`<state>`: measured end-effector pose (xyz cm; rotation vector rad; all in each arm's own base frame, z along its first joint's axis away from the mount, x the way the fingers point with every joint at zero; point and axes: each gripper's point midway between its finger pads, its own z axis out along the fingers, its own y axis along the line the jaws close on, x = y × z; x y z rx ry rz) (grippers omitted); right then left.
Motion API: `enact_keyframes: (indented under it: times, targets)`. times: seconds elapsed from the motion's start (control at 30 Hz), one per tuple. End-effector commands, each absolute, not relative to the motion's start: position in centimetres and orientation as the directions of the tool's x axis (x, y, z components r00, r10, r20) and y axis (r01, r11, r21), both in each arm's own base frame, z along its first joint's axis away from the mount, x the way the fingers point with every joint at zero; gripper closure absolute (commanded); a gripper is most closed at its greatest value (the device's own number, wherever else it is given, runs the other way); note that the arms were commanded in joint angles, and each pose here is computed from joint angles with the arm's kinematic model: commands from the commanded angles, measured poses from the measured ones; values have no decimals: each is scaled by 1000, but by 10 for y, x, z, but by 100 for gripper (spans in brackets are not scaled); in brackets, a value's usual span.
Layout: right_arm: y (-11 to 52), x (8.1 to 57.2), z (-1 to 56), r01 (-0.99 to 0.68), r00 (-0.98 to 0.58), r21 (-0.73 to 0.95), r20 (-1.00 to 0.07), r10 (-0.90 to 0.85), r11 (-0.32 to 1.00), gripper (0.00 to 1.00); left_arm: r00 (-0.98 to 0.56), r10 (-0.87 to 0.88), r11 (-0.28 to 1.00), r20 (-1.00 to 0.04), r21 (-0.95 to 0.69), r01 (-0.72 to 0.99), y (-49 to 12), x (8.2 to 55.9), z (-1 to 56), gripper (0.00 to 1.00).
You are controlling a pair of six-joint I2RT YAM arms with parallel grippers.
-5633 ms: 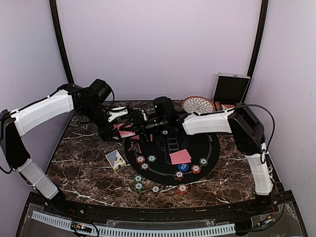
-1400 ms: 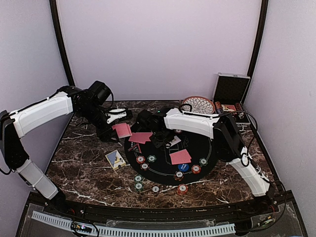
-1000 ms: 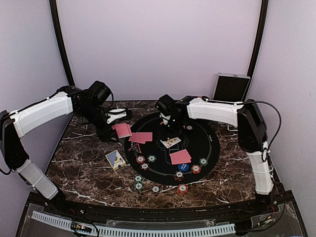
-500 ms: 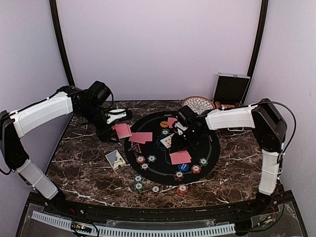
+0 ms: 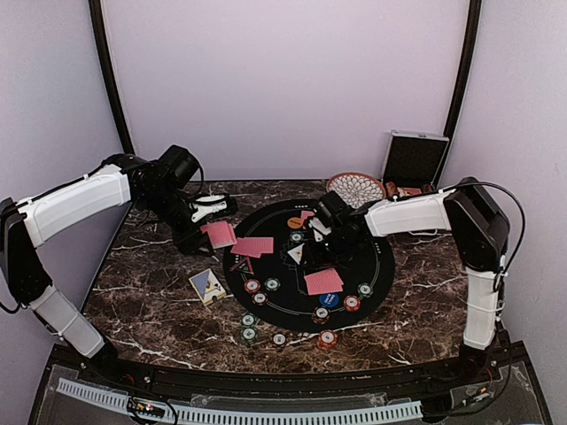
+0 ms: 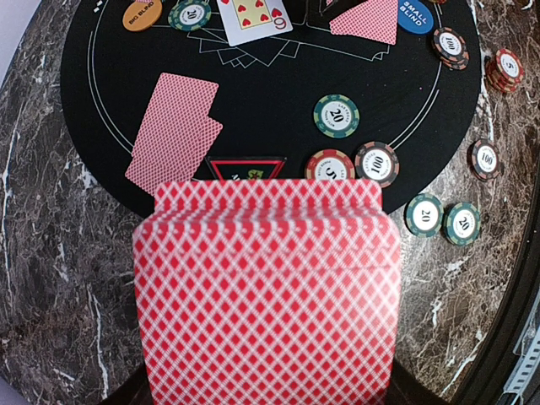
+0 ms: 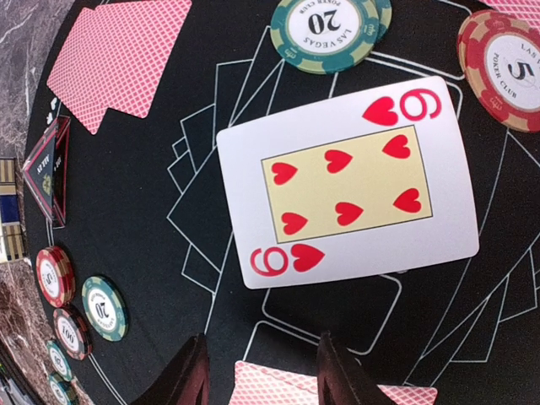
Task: Distribute texas hold em gaming equipment
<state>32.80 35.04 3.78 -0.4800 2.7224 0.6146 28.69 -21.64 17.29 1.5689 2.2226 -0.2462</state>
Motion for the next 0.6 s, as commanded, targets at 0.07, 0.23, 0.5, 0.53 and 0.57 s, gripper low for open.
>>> enact_keyframes:
  times: [0.07,0.23,0.5,0.53,0.57]
  targets:
    - [344,323,23,-372,-905,359,-346,-248,856,59,-266,846,352,-461,110,930,-214,283,196,100]
    - [337,311,13,-358,-916,366,-316,-247,859,64,-267,846,351,-462,105,930,-215,282,195,100]
    - [324,282,17,-331,-932,407,-281,-228,852,68,-267,845,352,-463,107,930,-215,283,196,100]
    - [323,277,18,-331,-933,409,-278,-230,850,68,-267,845,353,-464,108,929,-215,283,196,100]
    - [322,272,18,-332,-933,410,-274,-232,850,68,-266,844,353,-466,108,930,-216,284,197,100]
